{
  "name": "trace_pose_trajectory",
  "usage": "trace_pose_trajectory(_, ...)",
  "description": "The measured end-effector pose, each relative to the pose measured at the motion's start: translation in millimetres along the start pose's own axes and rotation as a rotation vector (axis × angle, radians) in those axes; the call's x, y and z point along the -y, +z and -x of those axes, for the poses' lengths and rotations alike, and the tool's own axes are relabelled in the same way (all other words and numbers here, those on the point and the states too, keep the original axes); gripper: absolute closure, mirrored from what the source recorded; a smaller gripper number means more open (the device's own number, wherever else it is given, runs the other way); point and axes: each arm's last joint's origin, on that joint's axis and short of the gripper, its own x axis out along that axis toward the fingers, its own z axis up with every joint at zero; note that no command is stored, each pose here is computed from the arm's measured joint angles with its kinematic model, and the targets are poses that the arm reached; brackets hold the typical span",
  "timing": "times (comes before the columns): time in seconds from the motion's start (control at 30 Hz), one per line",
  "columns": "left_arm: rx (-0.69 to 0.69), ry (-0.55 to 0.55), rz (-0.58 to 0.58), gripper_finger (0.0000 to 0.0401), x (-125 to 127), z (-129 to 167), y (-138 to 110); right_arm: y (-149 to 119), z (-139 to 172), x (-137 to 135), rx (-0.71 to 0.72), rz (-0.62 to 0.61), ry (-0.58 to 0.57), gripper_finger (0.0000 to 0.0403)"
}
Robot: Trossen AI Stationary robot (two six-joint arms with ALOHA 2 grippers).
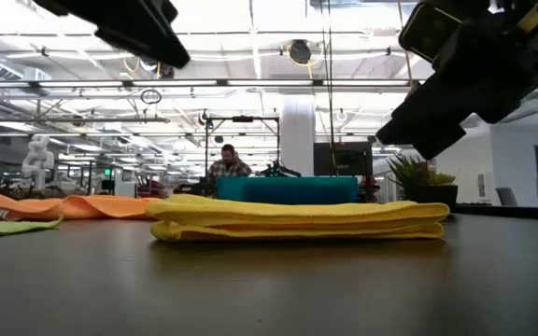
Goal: Fold microfiber towels
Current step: Put the yellow microfiber cloth into the dark blue bin
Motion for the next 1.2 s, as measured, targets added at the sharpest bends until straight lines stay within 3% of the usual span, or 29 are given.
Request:
trace_pose_trajectory(0.2,0.067,0.024,0.04,0.0238,4,-6,-17,1,0,1,0.015,0.017,-0.022,0.0282)
trace_pose_trajectory(0.33,0.213,-0.023,0.154,0.0238,-2,-16,-38,1,1,-5,0.044,0.125,0.004,0.0282)
trace_pose_trajectory(0.53,0.323,-0.019,0.348,0.0238,-22,-22,-70,6,0,-2,0.08,0.076,-0.018,0.0282)
trace_pose_trajectory(0.7,0.285,0.025,0.445,0.0238,-42,-29,-74,9,-3,17,0.052,0.05,-0.097,0.0282)
trace_pose_trajectory(0.9,0.257,0.046,0.408,0.0231,-64,-35,-73,13,-5,39,0.004,0.035,-0.165,0.0282)
trace_pose_trajectory(1.2,0.144,0.109,0.452,0.017,-101,-43,-80,21,-5,77,-0.073,-0.042,-0.152,0.0282)
